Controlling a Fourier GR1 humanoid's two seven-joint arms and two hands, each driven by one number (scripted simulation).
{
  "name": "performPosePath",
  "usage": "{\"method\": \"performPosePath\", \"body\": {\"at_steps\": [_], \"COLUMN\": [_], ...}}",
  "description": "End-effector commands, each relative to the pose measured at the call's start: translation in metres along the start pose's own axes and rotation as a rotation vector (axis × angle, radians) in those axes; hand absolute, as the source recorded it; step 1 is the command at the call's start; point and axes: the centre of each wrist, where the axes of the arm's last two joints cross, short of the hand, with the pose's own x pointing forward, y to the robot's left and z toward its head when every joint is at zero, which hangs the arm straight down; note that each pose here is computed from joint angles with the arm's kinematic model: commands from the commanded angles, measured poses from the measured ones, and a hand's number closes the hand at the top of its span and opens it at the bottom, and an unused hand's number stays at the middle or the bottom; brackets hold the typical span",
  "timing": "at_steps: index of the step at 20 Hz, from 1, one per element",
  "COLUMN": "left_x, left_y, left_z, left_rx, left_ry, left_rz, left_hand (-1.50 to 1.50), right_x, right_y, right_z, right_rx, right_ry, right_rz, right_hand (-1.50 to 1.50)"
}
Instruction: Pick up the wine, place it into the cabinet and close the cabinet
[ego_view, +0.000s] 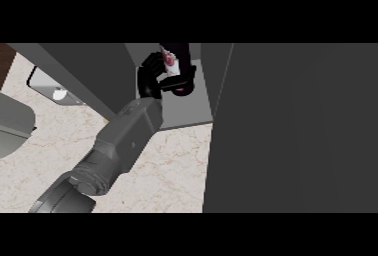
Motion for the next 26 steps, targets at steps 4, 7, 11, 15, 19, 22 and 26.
{"method": "performPosePath", "body": {"at_steps": [4, 7, 11, 15, 19, 22, 26], "left_x": [0.009, 0.005, 0.002, 0.008, 0.004, 0.007, -0.001], "left_y": [0.006, 0.017, 0.034, 0.041, 0.046, 0.058, 0.07], "left_z": [-0.01, -0.012, -0.017, -0.023, -0.023, -0.028, -0.027], "left_rx": [0.041, 0.038, 0.092, 0.126, 0.17, 0.203, 0.13], "left_ry": [-0.016, -0.076, -0.147, -0.154, -0.133, -0.126, -0.133], "left_rz": [-0.086, -0.212, -0.351, -0.441, -0.471, -0.491, -0.531], "left_hand": [1.5, 1.5, 1.5, 1.5, 1.5, 1.5, -1.5], "right_x": [-0.001, -0.001, 0.001, -0.001, 0.002, 0.002, 0.0], "right_y": [0.0, 0.002, -0.002, -0.001, 0.0, 0.004, 0.005], "right_z": [0.009, 0.007, 0.006, 0.004, 0.003, 0.005, 0.003], "right_rx": [0.024, 0.027, 0.015, 0.016, 0.026, 0.034, 0.045], "right_ry": [0.001, -0.009, -0.022, -0.013, -0.026, -0.029, -0.037], "right_rz": [-0.013, -0.009, -0.003, -0.014, -0.014, -0.003, -0.005], "right_hand": [-1.5, -1.5, -1.5, -1.5, -1.5, -1.5, -1.5]}}
